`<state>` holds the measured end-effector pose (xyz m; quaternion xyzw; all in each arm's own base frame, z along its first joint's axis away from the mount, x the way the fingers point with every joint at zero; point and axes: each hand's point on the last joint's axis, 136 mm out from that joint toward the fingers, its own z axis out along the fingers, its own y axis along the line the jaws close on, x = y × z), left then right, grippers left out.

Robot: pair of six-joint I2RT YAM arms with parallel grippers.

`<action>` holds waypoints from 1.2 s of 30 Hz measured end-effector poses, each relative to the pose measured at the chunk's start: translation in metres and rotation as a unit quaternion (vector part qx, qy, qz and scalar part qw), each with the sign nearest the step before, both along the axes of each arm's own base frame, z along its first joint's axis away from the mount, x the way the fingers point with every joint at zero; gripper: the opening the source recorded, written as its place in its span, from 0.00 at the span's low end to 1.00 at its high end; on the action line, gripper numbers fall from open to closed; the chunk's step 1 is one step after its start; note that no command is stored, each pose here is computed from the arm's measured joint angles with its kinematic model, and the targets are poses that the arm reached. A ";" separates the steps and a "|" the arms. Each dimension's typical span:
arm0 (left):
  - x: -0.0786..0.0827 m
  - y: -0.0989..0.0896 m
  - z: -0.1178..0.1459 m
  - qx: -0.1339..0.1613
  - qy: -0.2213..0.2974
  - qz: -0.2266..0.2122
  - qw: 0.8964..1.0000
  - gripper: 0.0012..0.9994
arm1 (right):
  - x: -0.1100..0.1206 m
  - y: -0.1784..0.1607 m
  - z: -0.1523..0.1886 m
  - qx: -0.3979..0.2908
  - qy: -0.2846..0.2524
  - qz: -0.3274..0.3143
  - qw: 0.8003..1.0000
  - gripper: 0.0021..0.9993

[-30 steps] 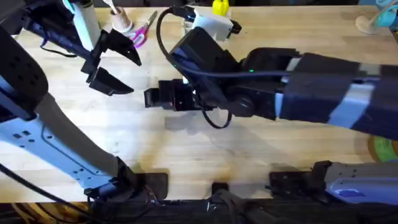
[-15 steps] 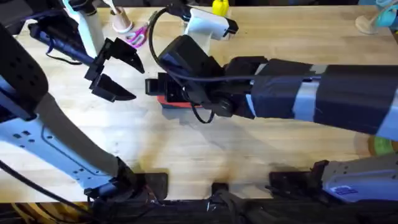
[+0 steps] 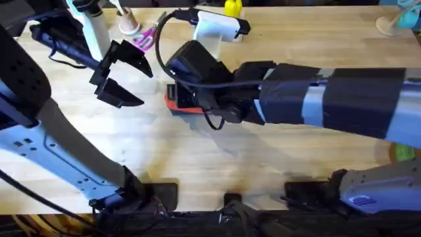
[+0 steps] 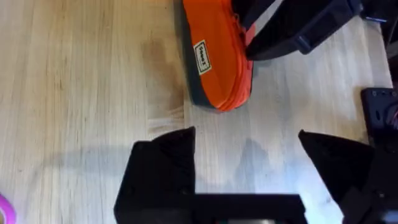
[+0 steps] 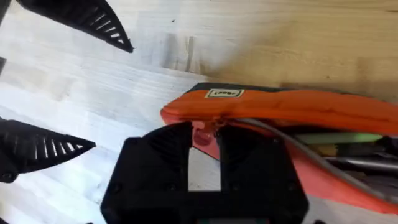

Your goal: Unzip the bag, pick up the pens from the table one at a time and place them inside, then zip the bag closed.

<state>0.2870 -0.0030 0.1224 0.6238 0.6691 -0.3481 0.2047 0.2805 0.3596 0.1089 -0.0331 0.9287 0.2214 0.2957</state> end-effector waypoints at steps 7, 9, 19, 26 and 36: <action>0.000 0.000 0.000 0.000 -0.001 0.000 1.000 0.99 | 0.001 -0.001 0.000 -0.002 0.000 -0.001 1.000 0.16; 0.000 0.000 0.000 0.000 -0.001 0.000 1.000 0.99 | 0.002 -0.002 0.000 -0.002 -0.001 -0.002 1.000 0.10; 0.000 0.000 0.000 0.000 -0.001 0.000 1.000 0.99 | 0.005 -0.004 0.000 -0.008 -0.007 0.005 1.000 0.03; -0.001 -0.001 0.002 -0.004 0.004 0.001 1.000 0.99 | 0.002 -0.003 0.025 -0.006 -0.036 0.046 0.998 0.03; -0.007 -0.036 -0.003 -0.036 0.015 -0.025 0.999 0.99 | 0.000 -0.007 0.047 0.008 -0.047 0.062 0.997 0.03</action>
